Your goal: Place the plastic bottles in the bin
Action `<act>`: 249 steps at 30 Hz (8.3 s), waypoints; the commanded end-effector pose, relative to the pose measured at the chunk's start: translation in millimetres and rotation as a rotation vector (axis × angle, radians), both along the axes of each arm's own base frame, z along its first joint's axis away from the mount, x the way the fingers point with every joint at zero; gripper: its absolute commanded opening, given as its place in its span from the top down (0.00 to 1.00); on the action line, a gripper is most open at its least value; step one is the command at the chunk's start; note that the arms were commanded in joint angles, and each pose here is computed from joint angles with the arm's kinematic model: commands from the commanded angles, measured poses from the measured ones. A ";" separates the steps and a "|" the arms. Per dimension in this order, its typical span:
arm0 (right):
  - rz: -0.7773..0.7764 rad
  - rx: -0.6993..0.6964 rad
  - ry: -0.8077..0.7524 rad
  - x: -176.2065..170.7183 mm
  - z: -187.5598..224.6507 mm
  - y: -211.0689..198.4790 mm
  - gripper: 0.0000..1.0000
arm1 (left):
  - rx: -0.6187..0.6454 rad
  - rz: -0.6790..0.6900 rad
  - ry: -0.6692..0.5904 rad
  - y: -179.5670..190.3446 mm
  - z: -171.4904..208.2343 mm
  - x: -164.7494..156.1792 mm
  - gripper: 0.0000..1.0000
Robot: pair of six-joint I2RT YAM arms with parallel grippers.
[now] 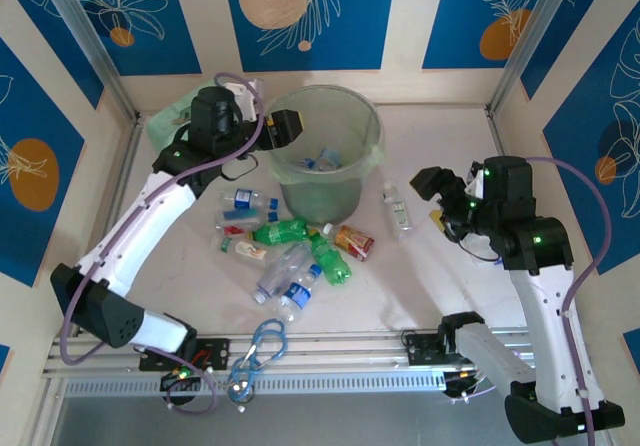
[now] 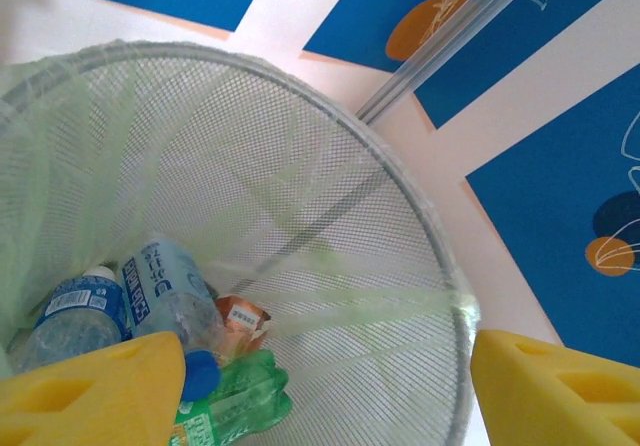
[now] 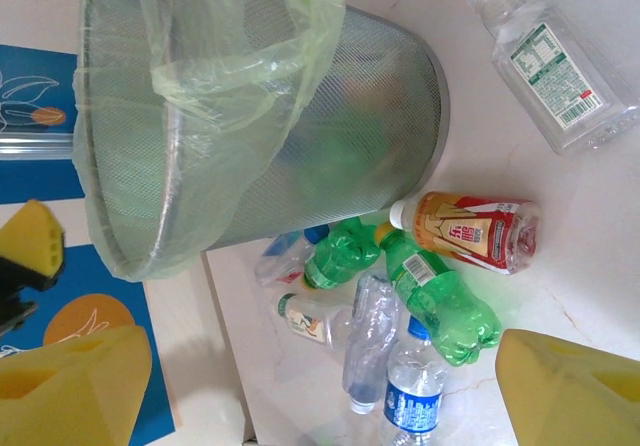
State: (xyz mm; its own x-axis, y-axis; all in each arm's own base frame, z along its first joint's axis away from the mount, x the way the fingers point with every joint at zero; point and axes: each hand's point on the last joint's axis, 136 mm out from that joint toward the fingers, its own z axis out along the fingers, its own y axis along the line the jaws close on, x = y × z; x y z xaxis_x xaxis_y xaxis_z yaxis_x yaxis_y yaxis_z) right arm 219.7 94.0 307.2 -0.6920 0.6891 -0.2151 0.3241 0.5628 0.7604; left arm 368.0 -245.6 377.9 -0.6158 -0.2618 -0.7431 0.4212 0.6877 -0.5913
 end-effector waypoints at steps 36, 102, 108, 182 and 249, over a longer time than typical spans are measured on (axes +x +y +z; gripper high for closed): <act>0.247 -0.589 0.538 106.9 -243.4 -9.9 0.01 | -0.034 0.095 0.061 76.1 -38.4 -120.8 0.20; 0.673 -0.327 -0.579 10.0 78.2 172.3 0.42 | -0.322 -0.304 -0.052 -29.6 71.5 -84.1 0.05; 0.745 -0.404 -0.605 4.8 80.0 197.5 0.42 | -0.260 -0.275 -0.030 -35.1 63.5 -65.6 0.11; 0.859 0.356 -0.572 12.9 174.3 218.2 0.25 | -0.899 -0.391 -0.061 -1.2 143.8 -30.3 0.75; 0.445 -0.519 -0.217 138.8 50.4 128.2 0.15 | 0.022 0.383 0.264 143.1 -100.2 -110.7 0.09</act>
State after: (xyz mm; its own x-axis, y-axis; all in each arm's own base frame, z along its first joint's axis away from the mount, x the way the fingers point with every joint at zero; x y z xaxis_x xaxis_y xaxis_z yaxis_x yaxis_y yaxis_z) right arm 370.8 222.9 329.9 -0.8257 0.1308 -0.5487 -0.1098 0.9169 0.3838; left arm 266.8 -122.8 304.3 -0.6390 -0.4836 -0.5982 0.0864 0.7276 -0.6806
